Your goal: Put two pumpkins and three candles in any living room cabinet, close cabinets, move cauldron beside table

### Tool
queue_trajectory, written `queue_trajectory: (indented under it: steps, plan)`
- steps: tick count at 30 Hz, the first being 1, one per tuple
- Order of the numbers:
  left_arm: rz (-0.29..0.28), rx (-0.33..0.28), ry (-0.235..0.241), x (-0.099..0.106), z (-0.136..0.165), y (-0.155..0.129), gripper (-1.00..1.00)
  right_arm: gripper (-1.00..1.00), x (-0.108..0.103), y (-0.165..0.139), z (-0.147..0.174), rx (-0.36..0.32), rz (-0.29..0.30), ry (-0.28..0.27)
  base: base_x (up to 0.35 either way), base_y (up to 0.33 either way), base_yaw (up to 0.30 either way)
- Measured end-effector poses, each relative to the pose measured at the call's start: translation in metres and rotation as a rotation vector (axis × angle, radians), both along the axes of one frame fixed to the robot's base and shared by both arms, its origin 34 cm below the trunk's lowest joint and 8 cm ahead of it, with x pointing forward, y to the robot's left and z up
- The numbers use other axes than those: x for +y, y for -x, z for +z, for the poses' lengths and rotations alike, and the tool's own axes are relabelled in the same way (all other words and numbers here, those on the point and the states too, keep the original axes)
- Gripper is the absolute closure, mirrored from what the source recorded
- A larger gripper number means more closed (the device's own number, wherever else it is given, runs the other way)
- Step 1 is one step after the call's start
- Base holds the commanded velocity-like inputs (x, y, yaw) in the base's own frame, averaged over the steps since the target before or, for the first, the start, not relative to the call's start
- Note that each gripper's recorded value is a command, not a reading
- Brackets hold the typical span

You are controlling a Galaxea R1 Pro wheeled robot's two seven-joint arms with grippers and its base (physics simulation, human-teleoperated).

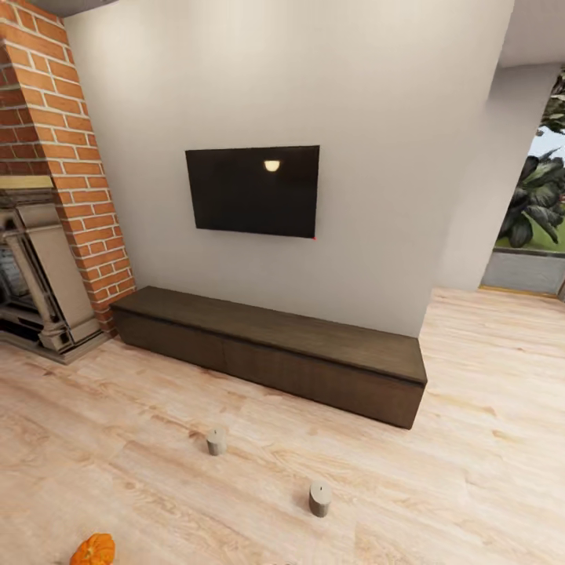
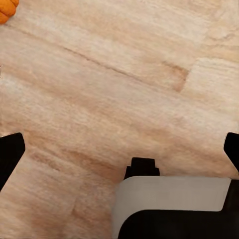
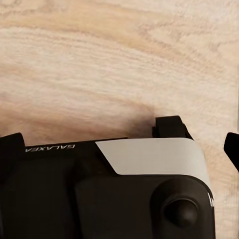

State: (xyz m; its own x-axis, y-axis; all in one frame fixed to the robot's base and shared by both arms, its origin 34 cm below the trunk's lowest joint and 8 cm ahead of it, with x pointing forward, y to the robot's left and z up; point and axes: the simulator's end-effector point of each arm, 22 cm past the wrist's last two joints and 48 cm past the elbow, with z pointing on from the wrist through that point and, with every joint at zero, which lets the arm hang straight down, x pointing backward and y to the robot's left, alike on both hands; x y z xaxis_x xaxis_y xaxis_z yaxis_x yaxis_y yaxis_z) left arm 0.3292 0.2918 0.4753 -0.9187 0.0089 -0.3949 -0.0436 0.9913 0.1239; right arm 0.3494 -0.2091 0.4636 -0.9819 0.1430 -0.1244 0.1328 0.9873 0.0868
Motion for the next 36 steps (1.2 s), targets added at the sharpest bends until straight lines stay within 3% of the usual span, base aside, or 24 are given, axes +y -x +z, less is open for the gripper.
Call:
queue_trajectory:
  steps: [14,20,25,28,36]
  plan:
    - [0.009,0.01,-0.001,0.003,-0.002,0.004,-1.0,-1.0,0.002,0.003,-0.002,0.005,0.002,-0.001,-0.021,-0.013,0.281]
    - [0.014,0.014,-0.002,0.004,-0.003,0.006,-1.0,-1.0,0.011,-0.009,0.0,-0.051,-0.002,-0.005,0.0,0.0,0.281]
    - [0.016,0.018,-0.003,0.006,-0.003,0.007,-1.0,-1.0,0.03,-0.014,0.002,-0.085,-0.004,-0.009,0.0,0.0,0.281]
    - [0.016,0.02,-0.004,0.007,-0.004,0.008,-1.0,-1.0,0.031,-0.016,0.002,-0.147,-0.033,0.019,0.0,0.0,0.281]
    - [0.018,0.022,-0.007,0.008,-0.004,0.008,-1.0,-1.0,0.025,-0.02,0.004,-0.229,-0.074,0.088,0.0,0.0,0.281]
